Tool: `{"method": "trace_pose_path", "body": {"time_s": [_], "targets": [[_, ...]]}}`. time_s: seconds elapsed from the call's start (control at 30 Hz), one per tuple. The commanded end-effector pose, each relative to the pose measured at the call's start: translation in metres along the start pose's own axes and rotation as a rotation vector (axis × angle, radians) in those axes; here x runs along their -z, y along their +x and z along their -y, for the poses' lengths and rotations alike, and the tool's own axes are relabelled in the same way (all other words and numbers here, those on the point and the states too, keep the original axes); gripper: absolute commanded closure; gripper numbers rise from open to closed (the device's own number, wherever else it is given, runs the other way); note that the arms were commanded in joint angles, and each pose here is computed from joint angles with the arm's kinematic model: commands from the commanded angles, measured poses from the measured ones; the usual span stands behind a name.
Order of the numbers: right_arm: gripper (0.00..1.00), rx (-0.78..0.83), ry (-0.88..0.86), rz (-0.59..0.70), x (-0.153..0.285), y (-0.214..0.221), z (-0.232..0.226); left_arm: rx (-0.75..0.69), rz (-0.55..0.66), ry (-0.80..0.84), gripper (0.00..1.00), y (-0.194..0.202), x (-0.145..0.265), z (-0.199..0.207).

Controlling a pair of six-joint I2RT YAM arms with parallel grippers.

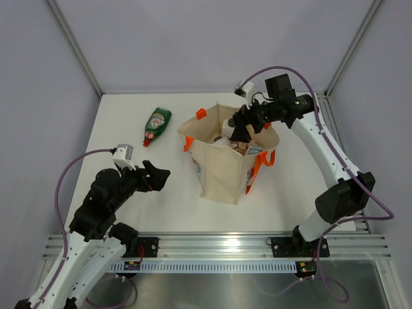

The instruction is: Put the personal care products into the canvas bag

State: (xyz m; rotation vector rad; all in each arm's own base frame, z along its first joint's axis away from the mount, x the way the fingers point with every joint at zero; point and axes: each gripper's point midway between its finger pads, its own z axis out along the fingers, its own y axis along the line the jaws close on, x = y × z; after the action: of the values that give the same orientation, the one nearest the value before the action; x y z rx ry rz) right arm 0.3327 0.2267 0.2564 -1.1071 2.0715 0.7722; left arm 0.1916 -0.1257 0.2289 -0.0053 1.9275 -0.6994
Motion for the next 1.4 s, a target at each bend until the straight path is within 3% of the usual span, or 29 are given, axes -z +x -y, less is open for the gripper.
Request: {"method": "trace_pose_path", "body": {"time_s": [0.0,0.3,0.6,0.73,0.9,0.93,1.1,1.17,1.37], "targets": [[0.00,0.105,0.110,0.120,0.055,-0.041,-0.005,-0.019,0.020,-0.047,0.01,-0.009,-0.005,-0.006],[0.00,0.098,0.122,0.233,0.099,-0.052,-0.031,-0.058,-0.030,-0.205,0.01,-0.012,-0.019,-0.031],[0.01,0.087,0.124,0.281,0.122,-0.021,-0.047,-0.201,-0.018,-0.386,0.01,-0.051,-0.041,-0.060],[0.01,0.063,0.119,0.296,0.123,-0.009,-0.041,-0.174,-0.064,-0.333,0.01,-0.069,-0.072,-0.069],[0.01,0.025,0.081,0.327,0.126,-0.002,-0.029,-0.173,-0.156,-0.332,0.01,-0.077,-0.132,-0.109],[0.01,0.012,0.089,0.335,0.129,0.000,-0.023,-0.187,-0.131,-0.313,0.01,-0.094,-0.144,-0.106],[0.01,-0.029,0.069,0.359,0.124,0.011,-0.010,-0.187,-0.264,-0.355,0.01,-0.086,-0.211,-0.152],[0.00,-0.024,0.070,0.365,0.123,0.014,-0.008,-0.173,-0.242,-0.375,0.01,-0.105,-0.224,-0.164],[0.00,-0.057,0.049,0.371,0.117,0.024,-0.001,-0.112,-0.269,-0.409,0.01,-0.108,-0.264,-0.200]]}}
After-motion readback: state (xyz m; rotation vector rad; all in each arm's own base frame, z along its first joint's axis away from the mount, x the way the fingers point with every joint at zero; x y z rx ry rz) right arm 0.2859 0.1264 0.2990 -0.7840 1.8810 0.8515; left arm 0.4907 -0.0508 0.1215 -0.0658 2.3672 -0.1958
